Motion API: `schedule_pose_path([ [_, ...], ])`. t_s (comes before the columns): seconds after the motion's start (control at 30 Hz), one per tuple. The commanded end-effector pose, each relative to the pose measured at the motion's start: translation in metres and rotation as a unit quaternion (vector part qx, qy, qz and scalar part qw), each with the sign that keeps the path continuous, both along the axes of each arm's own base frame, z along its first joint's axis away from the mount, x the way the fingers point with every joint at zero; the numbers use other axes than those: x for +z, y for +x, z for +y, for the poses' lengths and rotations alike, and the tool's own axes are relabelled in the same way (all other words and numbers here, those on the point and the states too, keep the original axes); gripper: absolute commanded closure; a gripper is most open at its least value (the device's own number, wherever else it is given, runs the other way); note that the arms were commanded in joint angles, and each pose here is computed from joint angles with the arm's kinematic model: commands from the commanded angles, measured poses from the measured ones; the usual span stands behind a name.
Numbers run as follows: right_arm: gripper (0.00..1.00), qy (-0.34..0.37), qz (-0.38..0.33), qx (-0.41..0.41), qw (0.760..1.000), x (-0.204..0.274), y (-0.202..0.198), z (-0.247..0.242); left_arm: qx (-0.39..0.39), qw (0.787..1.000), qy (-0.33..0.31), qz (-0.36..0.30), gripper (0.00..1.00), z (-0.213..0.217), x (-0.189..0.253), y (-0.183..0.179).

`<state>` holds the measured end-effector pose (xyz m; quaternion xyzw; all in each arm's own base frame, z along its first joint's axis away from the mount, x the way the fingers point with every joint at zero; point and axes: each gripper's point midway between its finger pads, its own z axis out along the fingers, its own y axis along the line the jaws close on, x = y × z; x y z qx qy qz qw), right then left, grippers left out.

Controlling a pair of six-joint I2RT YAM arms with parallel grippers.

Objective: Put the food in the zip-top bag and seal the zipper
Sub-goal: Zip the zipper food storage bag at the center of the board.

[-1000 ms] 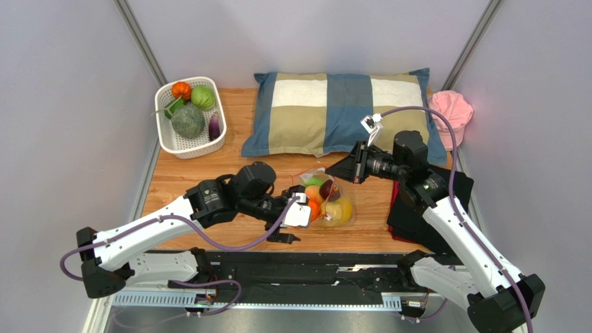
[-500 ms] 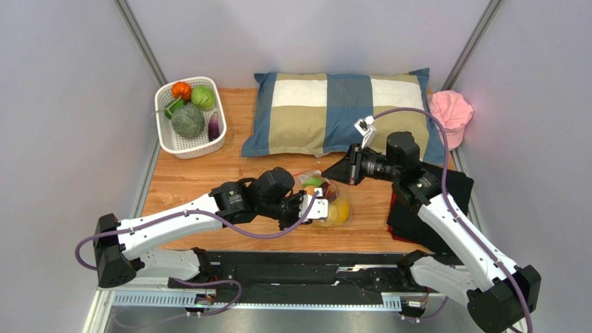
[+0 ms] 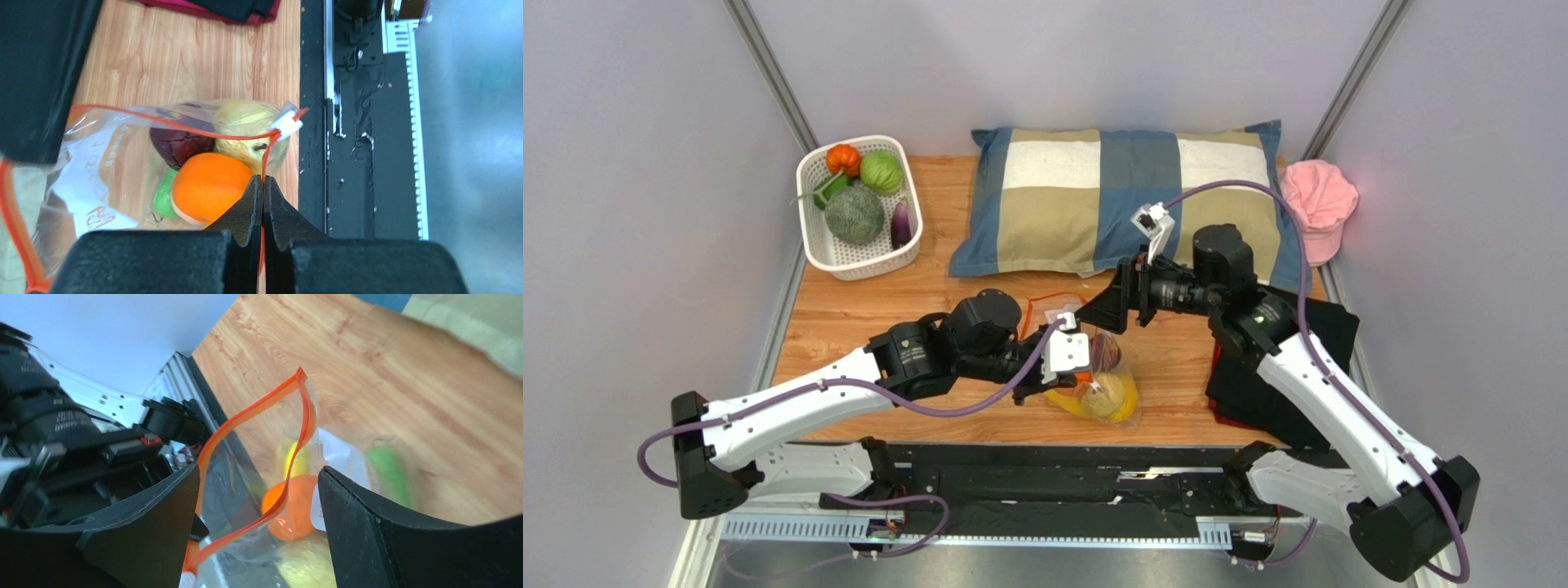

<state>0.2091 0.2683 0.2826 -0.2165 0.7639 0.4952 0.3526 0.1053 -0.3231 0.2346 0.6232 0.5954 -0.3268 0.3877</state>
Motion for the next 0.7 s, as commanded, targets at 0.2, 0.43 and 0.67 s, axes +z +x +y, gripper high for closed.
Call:
schedule_pose_path([
  [0.2,0.29,-0.098,-0.272,-0.003,0.957,0.022,-0.061,-0.083,0.033,0.993,-0.082,0.082,1.00,-0.029,0.054,0.020],
  [0.43,0.34,-0.076,-0.309,0.017,0.948,0.011,-0.094,-0.093,0.021,0.989,-0.108,0.097,1.00,-0.048,0.060,0.025],
  [0.67,0.37,-0.088,-0.331,0.040,0.939,-0.016,-0.080,-0.084,0.014,0.986,-0.121,0.110,1.00,-0.064,0.066,0.028],
])
